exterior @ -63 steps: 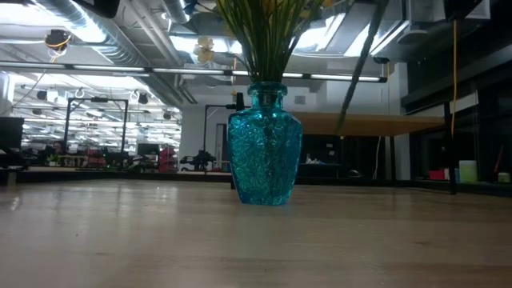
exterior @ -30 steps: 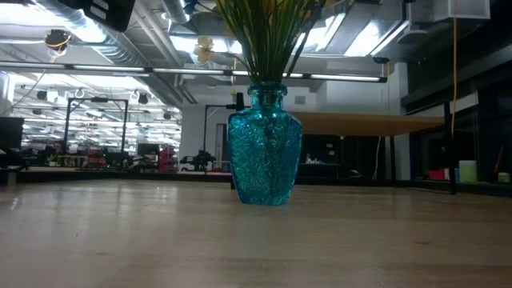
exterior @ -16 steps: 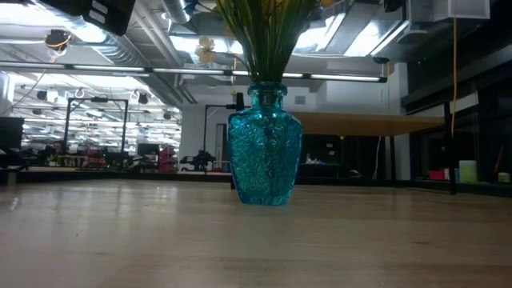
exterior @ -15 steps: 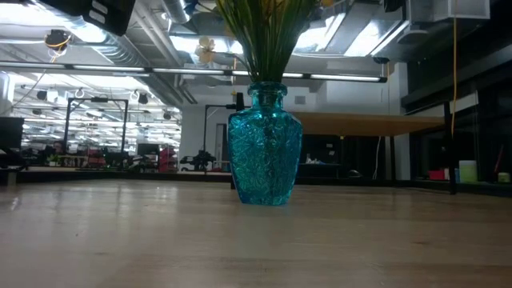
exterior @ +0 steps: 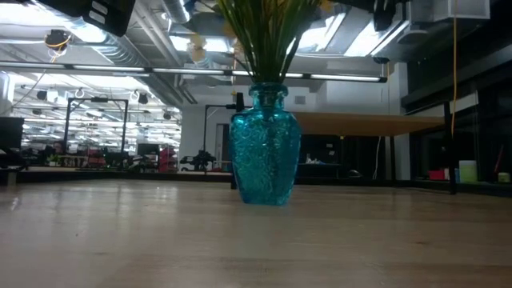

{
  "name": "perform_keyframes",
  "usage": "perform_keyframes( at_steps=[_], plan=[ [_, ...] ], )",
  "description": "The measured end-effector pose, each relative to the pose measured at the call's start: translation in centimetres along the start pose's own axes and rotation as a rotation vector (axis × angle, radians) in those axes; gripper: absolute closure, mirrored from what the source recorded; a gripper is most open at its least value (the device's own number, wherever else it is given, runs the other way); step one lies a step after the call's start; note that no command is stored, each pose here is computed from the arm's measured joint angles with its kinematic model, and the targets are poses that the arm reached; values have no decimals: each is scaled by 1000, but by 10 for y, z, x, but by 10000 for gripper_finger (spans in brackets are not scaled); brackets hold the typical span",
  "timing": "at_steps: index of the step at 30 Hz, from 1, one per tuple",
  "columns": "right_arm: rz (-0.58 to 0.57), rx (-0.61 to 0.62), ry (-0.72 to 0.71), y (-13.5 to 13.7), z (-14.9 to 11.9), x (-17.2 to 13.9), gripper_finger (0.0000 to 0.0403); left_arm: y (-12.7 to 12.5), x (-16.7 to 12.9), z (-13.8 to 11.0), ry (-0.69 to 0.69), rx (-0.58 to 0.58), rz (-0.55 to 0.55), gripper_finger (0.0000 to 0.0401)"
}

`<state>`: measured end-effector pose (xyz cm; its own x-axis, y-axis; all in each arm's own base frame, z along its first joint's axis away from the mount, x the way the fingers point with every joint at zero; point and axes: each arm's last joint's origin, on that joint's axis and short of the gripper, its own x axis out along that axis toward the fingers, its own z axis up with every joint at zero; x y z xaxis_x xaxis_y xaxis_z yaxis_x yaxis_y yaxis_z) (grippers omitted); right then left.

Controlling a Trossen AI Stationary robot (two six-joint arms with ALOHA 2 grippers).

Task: Pick and place flowers into a vace then onto a shelf
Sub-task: Put the pink flowers into the blue vase

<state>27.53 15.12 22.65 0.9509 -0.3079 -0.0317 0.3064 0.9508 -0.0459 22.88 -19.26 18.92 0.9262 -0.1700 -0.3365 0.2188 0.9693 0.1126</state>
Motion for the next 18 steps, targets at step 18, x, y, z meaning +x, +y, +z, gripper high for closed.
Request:
perform_keyframes(
  at_steps=[18],
  plan=[
    [-20, -12, 85, -7, -25, 21, 403, 0, 0, -1, 8, 5, 1, 399]
  ],
)
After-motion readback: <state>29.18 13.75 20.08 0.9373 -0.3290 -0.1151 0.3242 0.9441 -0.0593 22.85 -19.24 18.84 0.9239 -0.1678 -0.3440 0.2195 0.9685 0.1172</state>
